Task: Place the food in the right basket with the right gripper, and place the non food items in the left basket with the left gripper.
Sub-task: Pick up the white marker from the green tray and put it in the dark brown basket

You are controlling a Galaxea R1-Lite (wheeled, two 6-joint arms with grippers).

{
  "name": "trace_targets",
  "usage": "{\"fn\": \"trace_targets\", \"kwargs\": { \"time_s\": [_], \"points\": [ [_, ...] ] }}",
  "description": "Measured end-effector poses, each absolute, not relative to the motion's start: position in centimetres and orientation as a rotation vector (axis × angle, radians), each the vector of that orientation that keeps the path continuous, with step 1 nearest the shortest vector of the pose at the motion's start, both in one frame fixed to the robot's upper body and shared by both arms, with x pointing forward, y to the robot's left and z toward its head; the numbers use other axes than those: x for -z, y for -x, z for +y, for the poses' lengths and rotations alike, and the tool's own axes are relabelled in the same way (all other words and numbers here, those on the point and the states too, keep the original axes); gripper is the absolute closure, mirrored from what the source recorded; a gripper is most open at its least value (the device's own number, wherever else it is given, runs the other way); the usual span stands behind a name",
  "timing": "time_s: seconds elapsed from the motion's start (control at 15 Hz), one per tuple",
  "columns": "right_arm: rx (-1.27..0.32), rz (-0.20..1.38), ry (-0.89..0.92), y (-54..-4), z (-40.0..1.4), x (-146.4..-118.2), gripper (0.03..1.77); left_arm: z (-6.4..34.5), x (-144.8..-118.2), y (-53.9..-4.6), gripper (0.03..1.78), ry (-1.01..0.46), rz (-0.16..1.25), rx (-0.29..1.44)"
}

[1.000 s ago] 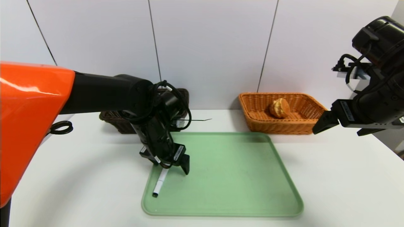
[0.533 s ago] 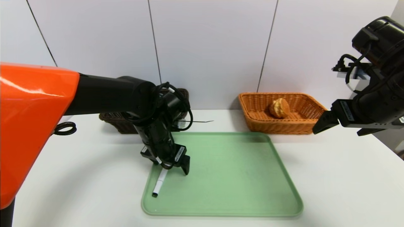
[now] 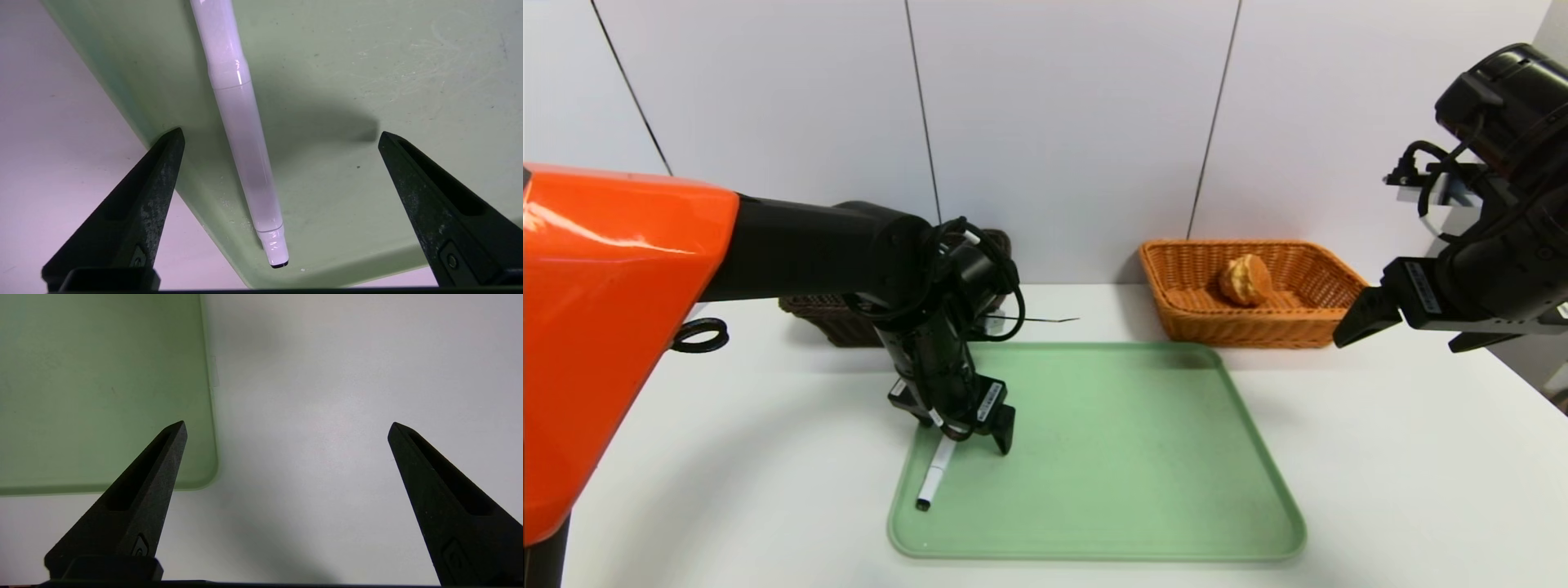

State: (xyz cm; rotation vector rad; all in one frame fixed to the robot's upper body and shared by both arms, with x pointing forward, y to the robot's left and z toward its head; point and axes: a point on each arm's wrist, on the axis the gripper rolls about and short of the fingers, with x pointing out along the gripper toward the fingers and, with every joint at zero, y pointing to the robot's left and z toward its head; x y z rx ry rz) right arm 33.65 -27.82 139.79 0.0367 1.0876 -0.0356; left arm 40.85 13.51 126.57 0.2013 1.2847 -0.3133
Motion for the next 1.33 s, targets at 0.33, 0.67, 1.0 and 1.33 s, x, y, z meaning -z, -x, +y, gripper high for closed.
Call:
{"fn": "trace_targets", "kwargs": {
  "time_s": [0.33,0.67,1.0,1.33],
  "points": [
    [0.039,1.089,-0.037,-33.66,-27.94,-139.77,0.10,13.40,-126.42,-40.83,0.11,-0.215,1.283,0.300],
    [0.045,1.092,-0.037,-33.69,-28.14,-139.72,0.10,13.35,-126.43,-40.84,0.11,-0.214,1.283,0.300],
    [0.045,1.093,-0.037,-33.83,-28.21,-139.67,0.10,13.35,-126.36,-40.87,0.68,-0.218,1.285,0.287],
    [0.046,1.093,-0.037,-33.88,-28.24,-139.66,0.10,13.18,-126.29,-40.96,1.64,-0.205,1.286,0.288]
  ]
}}
